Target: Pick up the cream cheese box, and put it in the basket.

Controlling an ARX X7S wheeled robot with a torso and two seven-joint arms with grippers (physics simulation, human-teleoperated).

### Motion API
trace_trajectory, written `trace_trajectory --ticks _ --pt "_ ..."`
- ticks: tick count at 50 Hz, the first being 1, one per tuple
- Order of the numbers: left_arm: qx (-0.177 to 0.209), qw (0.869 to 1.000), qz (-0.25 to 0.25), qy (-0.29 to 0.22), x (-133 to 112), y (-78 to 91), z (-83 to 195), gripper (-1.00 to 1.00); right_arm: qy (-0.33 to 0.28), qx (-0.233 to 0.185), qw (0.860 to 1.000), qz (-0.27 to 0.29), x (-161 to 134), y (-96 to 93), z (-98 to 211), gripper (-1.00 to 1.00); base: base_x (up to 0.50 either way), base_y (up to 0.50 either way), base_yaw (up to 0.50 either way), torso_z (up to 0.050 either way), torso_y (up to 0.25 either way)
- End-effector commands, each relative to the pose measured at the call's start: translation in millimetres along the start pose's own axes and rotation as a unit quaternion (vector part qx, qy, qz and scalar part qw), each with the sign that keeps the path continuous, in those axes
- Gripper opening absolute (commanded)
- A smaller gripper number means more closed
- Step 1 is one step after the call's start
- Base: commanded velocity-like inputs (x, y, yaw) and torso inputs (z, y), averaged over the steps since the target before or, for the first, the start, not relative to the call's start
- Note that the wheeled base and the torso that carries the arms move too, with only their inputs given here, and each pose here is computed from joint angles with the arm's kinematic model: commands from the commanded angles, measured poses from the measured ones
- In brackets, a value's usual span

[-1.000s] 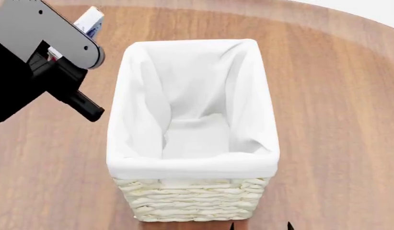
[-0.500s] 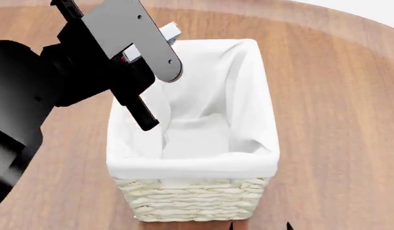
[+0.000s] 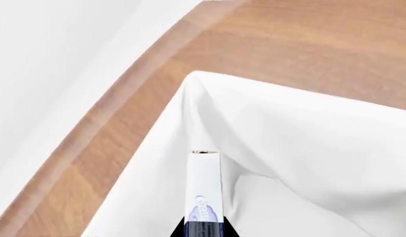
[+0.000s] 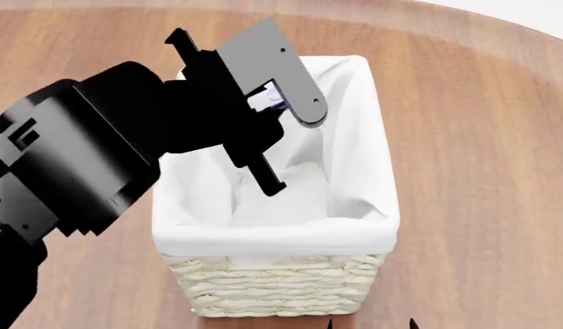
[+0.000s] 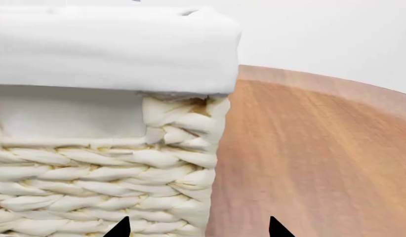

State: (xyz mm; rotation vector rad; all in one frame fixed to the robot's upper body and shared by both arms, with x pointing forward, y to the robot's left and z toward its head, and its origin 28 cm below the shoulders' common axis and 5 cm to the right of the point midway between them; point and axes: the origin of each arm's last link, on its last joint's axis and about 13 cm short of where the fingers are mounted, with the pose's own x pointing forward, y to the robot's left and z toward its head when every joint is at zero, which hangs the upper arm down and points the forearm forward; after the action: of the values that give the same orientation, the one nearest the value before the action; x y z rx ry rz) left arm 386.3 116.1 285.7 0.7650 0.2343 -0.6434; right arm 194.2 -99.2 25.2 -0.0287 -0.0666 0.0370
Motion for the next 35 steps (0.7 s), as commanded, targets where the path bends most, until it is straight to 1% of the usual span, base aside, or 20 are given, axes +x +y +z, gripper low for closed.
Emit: trace_trajectory --ticks 1,3,5,7,11,13,15,16,17,18,19,20,22,23,28,30,32,33,35 --pt "-0.022 1.0 0.007 0.011 18.5 -3.1 -8.5 -1.0 -0.001 0.003 1.0 0.002 -0.3 -0.4 1.6 1.0 0.0 0.0 0.0 0.0 0.0" --pt "-0.018 1.0 -0.004 0.001 17.5 -7.5 -6.5 -1.0 -0.001 0.003 1.0 0.002 -0.5 -0.2 1.5 1.0 0.0 0.0 0.0 0.0 0.0" --pt "-0.016 1.0 0.002 0.003 19.1 -8.4 -7.0 -1.0 -0.002 0.003 1.0 0.002 -0.6 -0.2 1.4 1.0 0.0 0.0 0.0 0.0 0.0" --pt "-0.018 1.0 -0.003 0.006 20.3 -9.8 -7.5 -1.0 -0.002 0.003 1.0 0.002 -1.2 -0.2 1.3 1.0 0.0 0.0 0.0 0.0 0.0" --pt "-0.03 0.999 0.004 0.011 22.6 -5.9 -11.1 -1.0 -0.003 0.004 1.0 0.002 -1.9 -0.6 1.8 1.0 0.0 0.0 0.0 0.0 0.003" --pt "-0.029 1.0 0.001 0.008 23.0 -5.9 -10.6 -1.0 -0.002 0.004 1.0 0.003 -1.4 -0.6 1.5 1.0 0.0 0.0 0.0 0.0 0.0" --pt "-0.027 1.0 0.012 0.003 23.9 -5.9 -10.8 -1.0 -0.003 0.002 1.0 0.003 -0.8 -0.3 0.9 1.0 0.0 0.0 0.0 0.0 0.0" --pt "-0.036 0.999 0.008 0.005 23.3 -5.7 -10.5 -1.0 -0.002 0.003 1.0 0.002 -0.1 -0.7 1.1 1.0 0.0 0.0 0.0 0.0 0.0" --pt "-0.038 0.999 0.01 -0.005 23.5 -4.2 -9.2 -1.0 0.0 0.004 1.0 0.002 0.1 -0.7 0.7 1.0 0.0 0.0 0.0 0.0 0.0" --pt "-0.038 0.999 0.026 -0.003 23.5 -3.1 -9.7 -1.0 -0.001 0.003 1.0 0.0 -0.7 -0.7 1.0 1.0 0.0 0.0 0.0 0.0 0.0" --pt "-0.044 0.999 0.03 -0.005 22.4 -2.2 -7.5 -1.0 -0.002 0.004 1.0 0.002 -0.8 -0.7 1.7 1.0 0.0 0.0 0.0 0.0 0.0" --pt "-0.045 0.999 0.023 -0.011 21.6 -1.3 -5.3 1.0 -0.002 0.004 1.0 0.001 -0.7 -0.6 1.5 1.0 0.0 0.0 0.0 0.0 0.0" --pt "-0.046 0.999 0.025 -0.005 20.3 0.0 -4.7 1.0 -0.001 0.004 1.0 0.001 -0.2 -0.7 1.1 1.0 0.0 0.0 0.0 0.0 0.0" --pt "-0.039 0.999 0.034 -0.008 19.8 1.2 -3.8 1.0 -0.001 0.004 1.0 0.001 -0.1 -0.9 1.1 1.0 0.0 0.0 0.0 0.0 0.0" --pt "-0.045 0.998 0.043 -0.011 13.0 6.7 0.7 1.0 0.0 0.003 1.0 0.002 0.0 -0.3 0.5 1.0 0.0 0.0 0.0 0.0 0.0" --pt "-0.042 0.998 0.051 -0.014 5.9 10.8 4.0 1.0 0.001 0.002 1.0 0.002 0.7 0.2 -0.1 1.0 0.0 0.0 0.0 0.0 0.0" --pt "-0.049 0.997 0.049 -0.018 0.2 12.6 7.1 1.0 0.002 0.002 1.0 0.002 0.9 0.2 -0.1 1.0 0.0 0.0 0.0 0.0 0.0" --pt "-0.049 0.997 0.053 -0.024 -7.1 14.6 10.5 1.0 0.002 0.002 1.0 0.003 1.2 0.6 -0.5 1.0 0.0 0.0 0.0 0.0 0.0" --pt "-0.048 0.997 0.055 -0.026 -13.6 16.8 13.3 1.0 0.003 0.001 1.0 0.004 1.4 1.2 -1.1 1.0 0.0 0.0 0.0 0.0 0.0"
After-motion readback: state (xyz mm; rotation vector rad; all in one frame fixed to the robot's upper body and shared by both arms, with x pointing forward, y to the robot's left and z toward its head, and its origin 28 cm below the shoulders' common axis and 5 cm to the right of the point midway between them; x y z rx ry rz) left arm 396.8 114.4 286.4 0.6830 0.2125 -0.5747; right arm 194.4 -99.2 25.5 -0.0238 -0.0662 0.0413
